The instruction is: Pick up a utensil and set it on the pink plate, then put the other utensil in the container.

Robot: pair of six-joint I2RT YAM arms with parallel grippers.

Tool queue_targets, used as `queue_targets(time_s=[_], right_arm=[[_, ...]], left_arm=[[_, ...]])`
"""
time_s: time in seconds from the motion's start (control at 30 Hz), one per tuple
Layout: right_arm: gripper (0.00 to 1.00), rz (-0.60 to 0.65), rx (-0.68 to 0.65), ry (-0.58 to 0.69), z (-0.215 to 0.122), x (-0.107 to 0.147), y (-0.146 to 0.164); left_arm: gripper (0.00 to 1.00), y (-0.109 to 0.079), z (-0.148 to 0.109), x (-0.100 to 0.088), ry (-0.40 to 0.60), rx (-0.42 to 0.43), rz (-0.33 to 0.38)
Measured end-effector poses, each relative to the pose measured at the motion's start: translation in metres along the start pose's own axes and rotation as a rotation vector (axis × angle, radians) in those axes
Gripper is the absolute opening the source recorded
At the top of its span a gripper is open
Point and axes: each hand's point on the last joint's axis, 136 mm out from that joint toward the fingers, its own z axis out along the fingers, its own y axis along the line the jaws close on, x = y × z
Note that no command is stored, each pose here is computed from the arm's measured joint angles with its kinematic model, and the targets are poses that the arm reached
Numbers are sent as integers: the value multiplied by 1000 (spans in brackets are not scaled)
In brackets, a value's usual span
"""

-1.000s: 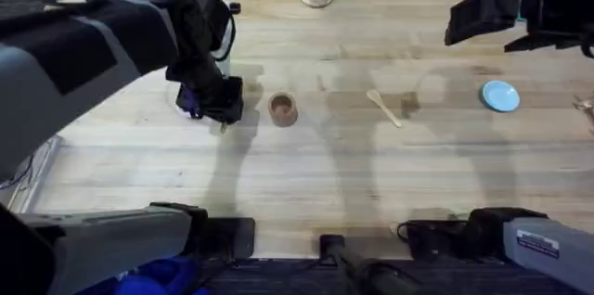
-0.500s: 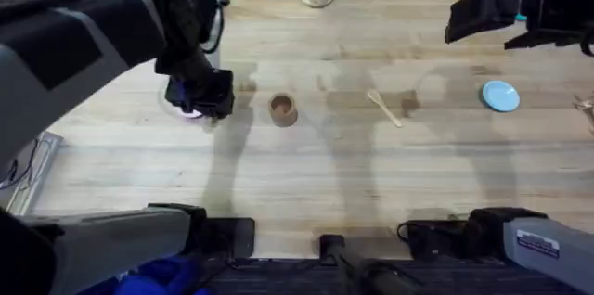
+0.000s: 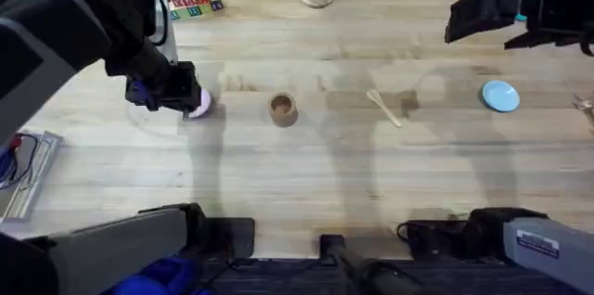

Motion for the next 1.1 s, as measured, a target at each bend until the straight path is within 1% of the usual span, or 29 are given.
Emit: queue_targets(time_s=[0.37,0.87,1.1], right_arm=[[996,0,0,-2,0,0,0],[996,0,0,-2,0,0,0],[996,0,0,-2,0,0,0]], left_arm=[[42,1,0,-4,-17,2,56],[42,-1,3,-10,-47,12,64],[42,-2,13,-1,-23,14,69]])
